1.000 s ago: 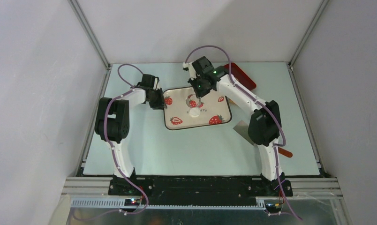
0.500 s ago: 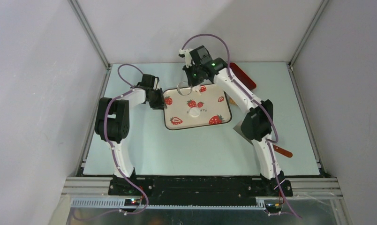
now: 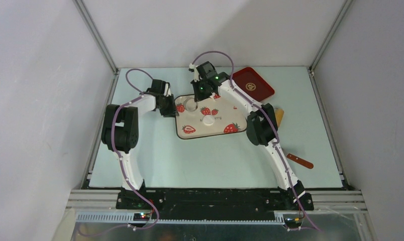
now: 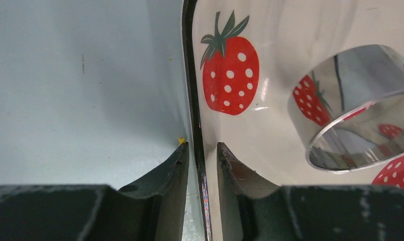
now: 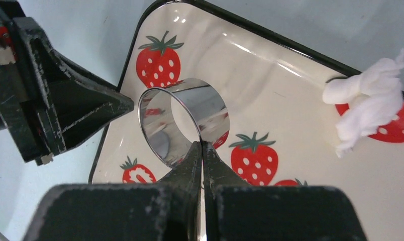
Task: Roll out the dumpling wrappers from the dough
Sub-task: Place the dumpling mold on the work surface.
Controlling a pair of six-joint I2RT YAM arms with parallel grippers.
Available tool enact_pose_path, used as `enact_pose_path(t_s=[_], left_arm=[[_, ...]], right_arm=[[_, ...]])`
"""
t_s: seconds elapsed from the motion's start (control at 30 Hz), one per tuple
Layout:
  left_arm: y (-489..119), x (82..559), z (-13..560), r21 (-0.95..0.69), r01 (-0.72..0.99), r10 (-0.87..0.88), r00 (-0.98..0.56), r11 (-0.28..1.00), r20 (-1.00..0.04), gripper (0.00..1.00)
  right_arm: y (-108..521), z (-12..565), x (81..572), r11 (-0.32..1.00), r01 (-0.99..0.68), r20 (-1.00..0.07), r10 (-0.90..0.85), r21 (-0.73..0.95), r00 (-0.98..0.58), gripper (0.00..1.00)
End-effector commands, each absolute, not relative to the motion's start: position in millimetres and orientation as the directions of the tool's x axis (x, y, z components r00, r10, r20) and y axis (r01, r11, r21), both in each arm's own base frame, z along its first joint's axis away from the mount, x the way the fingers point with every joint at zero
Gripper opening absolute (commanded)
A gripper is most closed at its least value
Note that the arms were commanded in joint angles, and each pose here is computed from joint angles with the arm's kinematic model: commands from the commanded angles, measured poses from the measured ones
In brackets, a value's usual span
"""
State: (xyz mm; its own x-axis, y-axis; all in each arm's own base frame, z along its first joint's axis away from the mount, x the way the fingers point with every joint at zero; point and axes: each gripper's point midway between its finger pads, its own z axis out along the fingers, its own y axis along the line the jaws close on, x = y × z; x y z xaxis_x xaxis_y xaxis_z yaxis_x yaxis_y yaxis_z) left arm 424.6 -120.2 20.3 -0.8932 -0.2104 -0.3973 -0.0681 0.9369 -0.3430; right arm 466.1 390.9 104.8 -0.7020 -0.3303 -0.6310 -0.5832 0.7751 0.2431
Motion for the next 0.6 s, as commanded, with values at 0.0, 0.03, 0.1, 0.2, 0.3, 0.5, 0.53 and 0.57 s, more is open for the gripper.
enact_pose_path(t_s=[0.0,0.03,0.1,0.2,0.3,0.5,0.53,0.57], left_arm=[[-110.7,414.7,6.8,-0.321,-0.107,-0.222,-0.912,0.941,-0.345,0.33],[-110.5,414.7,6.6,-0.323,-0.108,-0.223,-0.912,0.94,-0.343,0.33],[-110.9,414.5,6.4,-0.326,-0.109,-0.224,-0.913,0.939,-0.341,0.33],[-110.5,414.9,6.6,-0.327,-0.109,-0.225,-0.913,0.939,-0.341,0.33],[-111.1,415.2,6.6,-0.329,-0.11,-0.227,-0.912,0.938,-0.341,0.33],[-110.9,414.9,6.3,-0.328,-0.111,-0.227,-0.913,0.938,-0.34,0.33],[-110.7,415.0,6.3,-0.327,-0.111,-0.227,-0.912,0.938,-0.34,0.33],[-110.5,415.1,6.4,-0.327,-0.111,-0.227,-0.912,0.938,-0.341,0.33]], right_arm=[[409.3,123.3,480.1,0.756,-0.552,-0.664,-0.214,0.352,-0.717,0.0],[410.9,117.6,481.2,0.755,-0.546,-0.657,-0.208,0.363,-0.725,0.0],[415.4,111.7,482.2,0.753,-0.532,-0.646,-0.19,0.387,-0.739,0.0],[424.1,108.1,482.5,0.745,-0.53,-0.646,-0.177,0.405,-0.743,0.0],[437.0,107.7,480.4,0.726,-0.551,-0.659,-0.182,0.41,-0.73,0.0],[442.5,105.7,483.2,0.725,-0.563,-0.673,-0.188,0.396,-0.716,0.15],[439.2,108.2,485.5,0.726,-0.563,-0.674,-0.187,0.396,-0.715,0.22],[436.8,110.5,486.8,0.723,-0.571,-0.68,-0.193,0.389,-0.707,0.34]])
